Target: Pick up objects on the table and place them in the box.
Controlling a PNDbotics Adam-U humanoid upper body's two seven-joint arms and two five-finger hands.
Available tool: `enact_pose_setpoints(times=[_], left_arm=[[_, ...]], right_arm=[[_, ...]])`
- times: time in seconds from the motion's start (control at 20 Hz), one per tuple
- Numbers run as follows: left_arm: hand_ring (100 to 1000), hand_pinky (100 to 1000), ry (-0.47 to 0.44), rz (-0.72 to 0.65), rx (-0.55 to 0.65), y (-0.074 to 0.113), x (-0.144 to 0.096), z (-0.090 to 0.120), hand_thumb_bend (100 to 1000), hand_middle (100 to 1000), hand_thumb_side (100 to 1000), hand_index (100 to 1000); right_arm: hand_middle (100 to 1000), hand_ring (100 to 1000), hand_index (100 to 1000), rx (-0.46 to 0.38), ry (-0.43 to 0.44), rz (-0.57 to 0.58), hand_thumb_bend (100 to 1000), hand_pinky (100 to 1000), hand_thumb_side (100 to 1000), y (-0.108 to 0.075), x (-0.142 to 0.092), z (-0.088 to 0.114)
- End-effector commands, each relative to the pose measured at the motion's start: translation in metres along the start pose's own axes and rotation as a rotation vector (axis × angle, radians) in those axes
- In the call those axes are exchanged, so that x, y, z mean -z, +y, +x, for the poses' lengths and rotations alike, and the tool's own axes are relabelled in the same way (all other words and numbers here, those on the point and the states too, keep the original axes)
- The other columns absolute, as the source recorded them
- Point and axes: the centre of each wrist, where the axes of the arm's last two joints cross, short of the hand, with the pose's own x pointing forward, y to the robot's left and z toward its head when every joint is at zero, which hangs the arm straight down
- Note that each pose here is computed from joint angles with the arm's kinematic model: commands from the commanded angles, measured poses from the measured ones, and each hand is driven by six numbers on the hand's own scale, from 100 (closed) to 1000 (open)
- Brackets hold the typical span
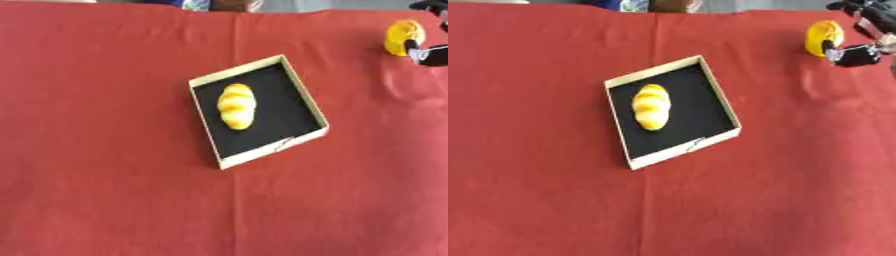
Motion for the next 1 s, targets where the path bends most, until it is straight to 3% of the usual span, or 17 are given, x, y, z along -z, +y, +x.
enact_pose_setpoints(times=[0.05,0.25,0.65,0.85,1.0], left_arm=[[838,838,-0.034,-0.005,0.0,0.002,0.007,0.006,100,676,702,809],[838,838,-0.033,-0.005,-0.002,0.002,0.007,0.006,100,676,706,809],[838,839,-0.033,-0.005,-0.009,0.0,0.008,0.006,100,676,709,809],[838,839,-0.031,-0.007,-0.01,0.0,0.007,0.006,100,676,709,808],[839,839,-0.032,-0.007,-0.01,0.0,0.008,0.006,100,675,710,808]], right_arm=[[896,1000,958,-0.033,0.038,-0.012,150,910,237,-0.012,0.0,-0.008],[896,1000,959,-0.034,0.07,-0.013,151,909,235,-0.008,-0.001,-0.009],[880,1000,951,-0.037,0.124,-0.067,121,892,146,-0.003,0.005,-0.002],[813,969,908,-0.06,0.142,-0.08,126,866,100,-0.002,0.007,0.0],[707,909,821,-0.075,0.147,-0.093,116,839,100,0.0,0.008,0.002]])
